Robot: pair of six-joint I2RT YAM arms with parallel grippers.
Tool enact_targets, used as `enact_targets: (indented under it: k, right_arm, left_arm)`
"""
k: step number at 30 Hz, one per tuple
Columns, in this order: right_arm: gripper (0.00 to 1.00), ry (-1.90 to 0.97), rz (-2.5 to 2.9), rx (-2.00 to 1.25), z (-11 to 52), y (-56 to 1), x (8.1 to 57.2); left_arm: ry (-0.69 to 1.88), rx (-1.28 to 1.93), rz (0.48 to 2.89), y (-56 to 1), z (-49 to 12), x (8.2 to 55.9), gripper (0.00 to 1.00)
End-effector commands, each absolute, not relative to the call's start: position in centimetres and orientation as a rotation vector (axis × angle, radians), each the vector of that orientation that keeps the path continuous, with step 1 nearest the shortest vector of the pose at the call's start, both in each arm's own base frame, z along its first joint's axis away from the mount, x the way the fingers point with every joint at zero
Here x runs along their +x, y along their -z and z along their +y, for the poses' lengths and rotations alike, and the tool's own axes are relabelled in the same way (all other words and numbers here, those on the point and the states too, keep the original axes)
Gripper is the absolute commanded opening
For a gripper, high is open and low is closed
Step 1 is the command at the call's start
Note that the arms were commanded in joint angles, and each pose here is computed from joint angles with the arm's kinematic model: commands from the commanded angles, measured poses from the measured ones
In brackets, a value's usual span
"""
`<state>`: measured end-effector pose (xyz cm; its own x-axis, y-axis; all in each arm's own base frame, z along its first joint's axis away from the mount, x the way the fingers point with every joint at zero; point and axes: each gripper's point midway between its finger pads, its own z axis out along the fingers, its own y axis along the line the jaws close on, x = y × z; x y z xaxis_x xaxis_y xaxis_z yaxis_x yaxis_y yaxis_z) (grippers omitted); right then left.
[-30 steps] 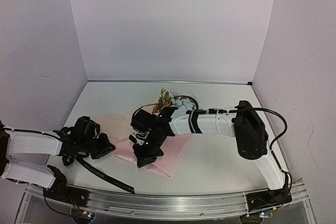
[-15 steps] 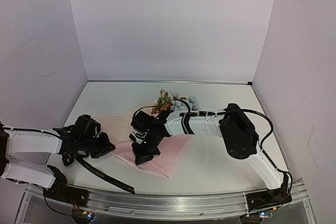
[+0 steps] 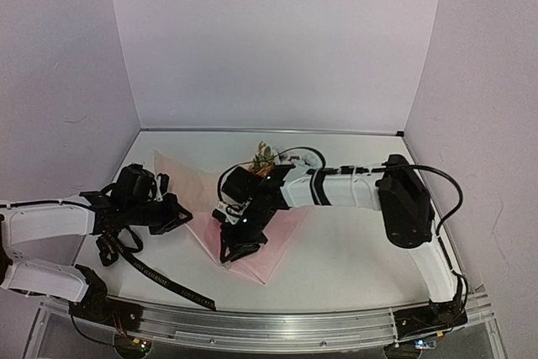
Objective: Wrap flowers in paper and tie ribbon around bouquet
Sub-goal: Fold the 2/3-folded wrapping paper at the center of the board.
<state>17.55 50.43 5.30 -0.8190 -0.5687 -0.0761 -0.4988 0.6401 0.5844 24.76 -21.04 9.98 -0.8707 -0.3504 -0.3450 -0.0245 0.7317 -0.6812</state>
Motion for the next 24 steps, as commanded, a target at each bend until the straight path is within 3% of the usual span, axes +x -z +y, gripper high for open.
enact_targets:
  k: [1, 8, 11, 16, 24]
  right_arm:
    - [0.29, 1.069, -2.749, 0.89, 46.7, -13.6, 18.3]
    - [0.42, 0.801, -3.008, 0.464, 35.7, -10.1, 21.7]
    - [0.42, 0.774, -3.052, 0.226, 32.6, -7.7, 23.2]
    - [0.4, 0.835, -3.023, -0.116, 30.9, -4.2, 26.2]
    - [0.37, 0.835, -2.972, -0.407, 29.5, -0.7, 30.7]
  left_arm:
    - [1.044, -0.083, 2.394, -13.7, -23.5, 25.7, 0.05]
    - [1.038, 0.154, 2.378, -15.3, -28.2, 25.6, 0.07]
    - [1.012, 0.249, 2.398, -15.1, -30.7, 25.4, 0.08]
    - [0.945, 0.41, 2.452, -13.6, -34.9, 24.9, 0.08]
    - [0.906, 0.643, 2.547, -10.4, -40.9, 23.4, 0.12]
